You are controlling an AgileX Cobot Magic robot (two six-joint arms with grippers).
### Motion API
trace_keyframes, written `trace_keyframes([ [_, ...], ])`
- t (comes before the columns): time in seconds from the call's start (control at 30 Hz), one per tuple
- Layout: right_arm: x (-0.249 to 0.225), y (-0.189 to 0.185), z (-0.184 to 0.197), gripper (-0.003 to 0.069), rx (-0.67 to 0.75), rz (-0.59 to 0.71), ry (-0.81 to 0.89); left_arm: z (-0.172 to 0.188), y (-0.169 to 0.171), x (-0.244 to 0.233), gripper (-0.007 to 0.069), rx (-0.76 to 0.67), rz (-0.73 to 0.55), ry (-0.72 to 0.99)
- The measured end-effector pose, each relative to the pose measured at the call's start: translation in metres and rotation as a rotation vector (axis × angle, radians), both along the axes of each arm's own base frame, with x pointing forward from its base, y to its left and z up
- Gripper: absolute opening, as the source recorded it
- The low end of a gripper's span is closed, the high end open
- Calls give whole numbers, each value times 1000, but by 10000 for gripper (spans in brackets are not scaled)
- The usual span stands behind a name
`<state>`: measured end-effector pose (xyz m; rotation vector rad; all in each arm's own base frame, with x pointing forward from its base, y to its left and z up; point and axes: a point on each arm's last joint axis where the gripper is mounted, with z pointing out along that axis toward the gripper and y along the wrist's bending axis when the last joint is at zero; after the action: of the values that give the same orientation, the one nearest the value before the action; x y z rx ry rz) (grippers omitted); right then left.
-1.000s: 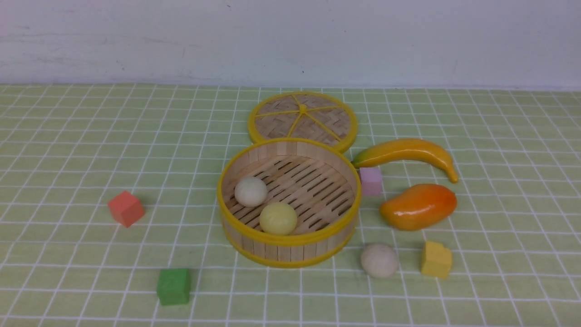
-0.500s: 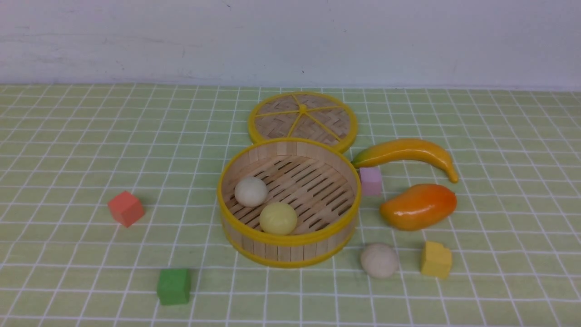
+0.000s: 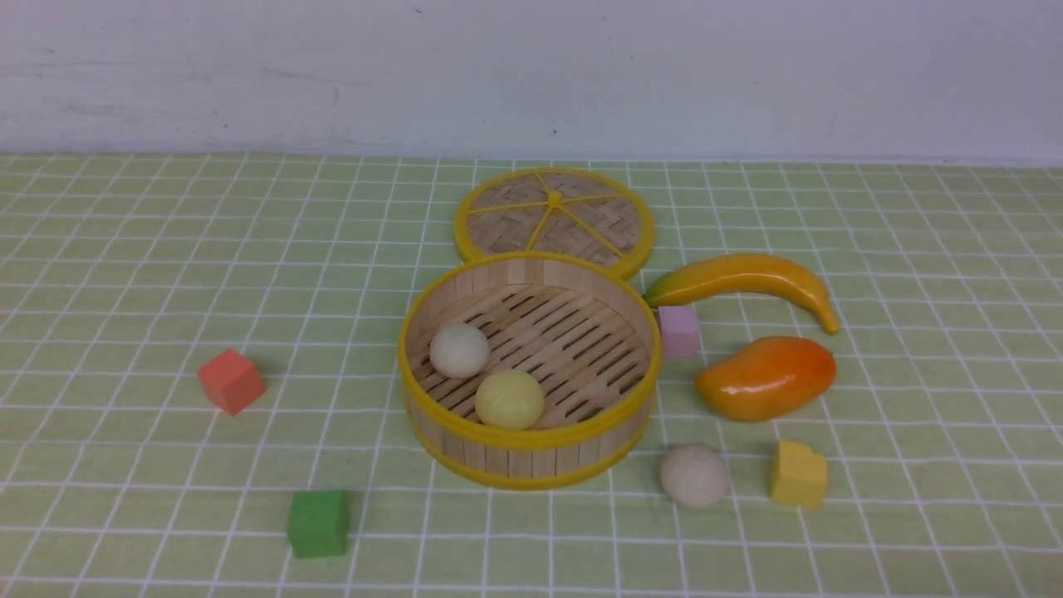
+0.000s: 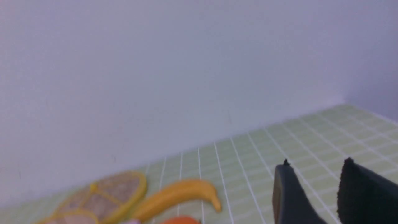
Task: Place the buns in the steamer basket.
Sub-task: Use the right arm to grab a steamed stuffed bun
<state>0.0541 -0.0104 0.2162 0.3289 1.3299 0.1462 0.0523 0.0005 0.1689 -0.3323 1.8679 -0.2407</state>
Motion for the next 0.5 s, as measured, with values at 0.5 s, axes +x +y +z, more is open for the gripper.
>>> trace_keyframes([
  [0.5, -37, 9, 143, 241, 81, 98, -269, 0, 0, 0, 57, -2, 0, 0],
])
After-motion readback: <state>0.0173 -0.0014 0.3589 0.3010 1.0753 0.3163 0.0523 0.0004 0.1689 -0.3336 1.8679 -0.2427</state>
